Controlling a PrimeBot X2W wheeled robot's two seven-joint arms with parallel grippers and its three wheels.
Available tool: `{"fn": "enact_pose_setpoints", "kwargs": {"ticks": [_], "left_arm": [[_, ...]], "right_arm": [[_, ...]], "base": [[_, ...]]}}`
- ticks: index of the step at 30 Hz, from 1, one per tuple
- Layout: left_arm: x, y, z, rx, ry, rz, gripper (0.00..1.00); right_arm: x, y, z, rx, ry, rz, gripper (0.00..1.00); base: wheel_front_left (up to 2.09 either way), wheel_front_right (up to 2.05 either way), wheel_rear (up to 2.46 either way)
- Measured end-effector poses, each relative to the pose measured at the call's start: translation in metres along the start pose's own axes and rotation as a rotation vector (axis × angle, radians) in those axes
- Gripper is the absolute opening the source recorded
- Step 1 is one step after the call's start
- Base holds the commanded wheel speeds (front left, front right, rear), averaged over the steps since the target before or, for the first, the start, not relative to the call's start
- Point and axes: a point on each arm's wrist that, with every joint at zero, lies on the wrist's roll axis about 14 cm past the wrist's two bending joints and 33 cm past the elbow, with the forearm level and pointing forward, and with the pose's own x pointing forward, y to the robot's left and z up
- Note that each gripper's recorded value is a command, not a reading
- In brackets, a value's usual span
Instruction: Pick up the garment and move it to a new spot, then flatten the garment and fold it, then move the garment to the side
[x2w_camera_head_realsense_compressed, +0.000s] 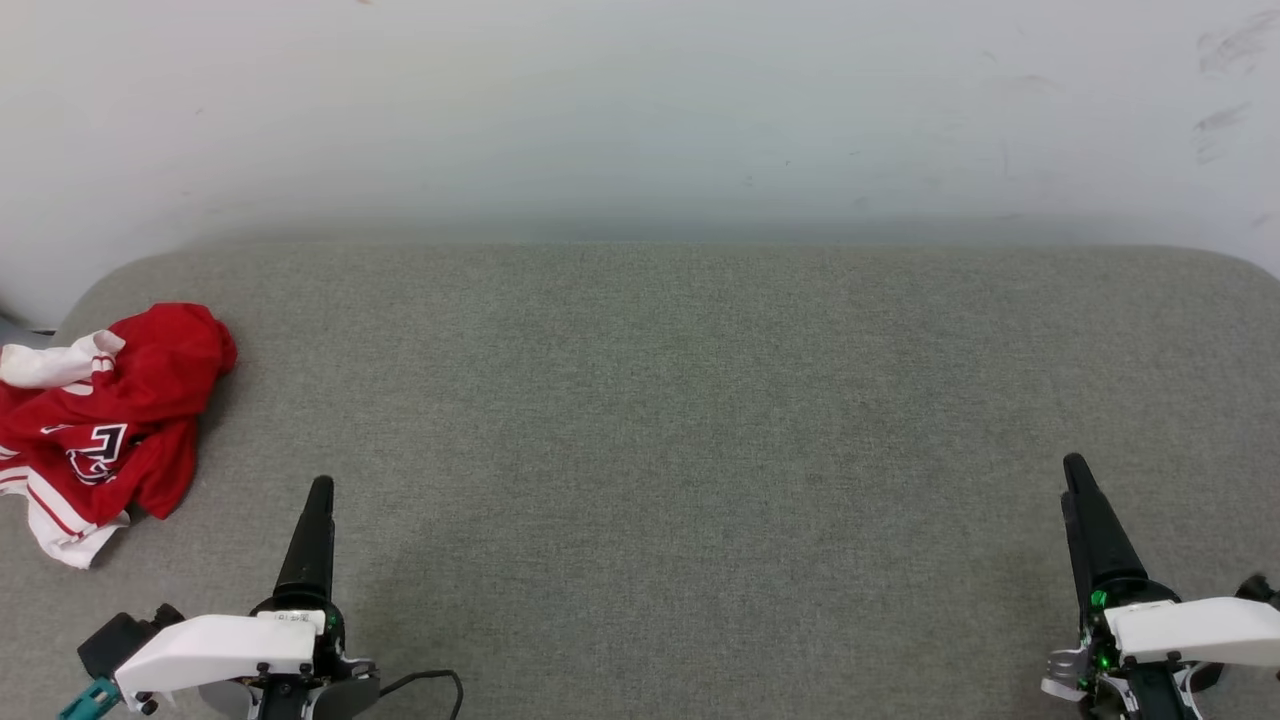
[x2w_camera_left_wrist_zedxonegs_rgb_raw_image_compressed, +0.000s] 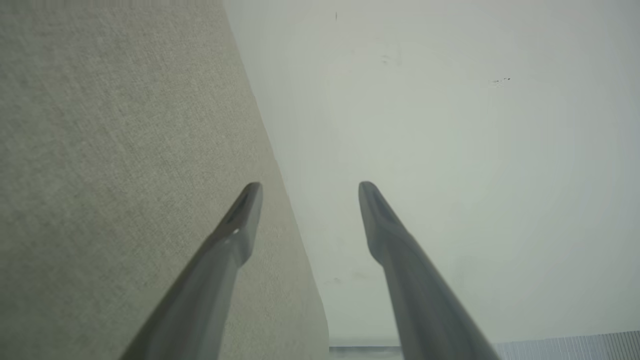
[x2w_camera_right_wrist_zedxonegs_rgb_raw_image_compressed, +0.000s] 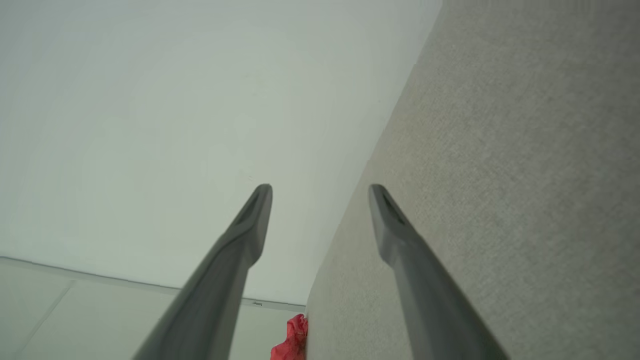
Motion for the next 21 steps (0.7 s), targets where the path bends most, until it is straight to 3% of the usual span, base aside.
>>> {"fn": "enact_pose_setpoints", "kwargs": {"ticks": [21], "left_arm": [[0.001,-0.017,-0.007,0.456,-0.028,0.001,1.00]], "right_arm": [[0.000,0.025,-0.016,-0.476,0.016,0.092,1.00]], "base": [[0.00,0.00,0.00]]}}
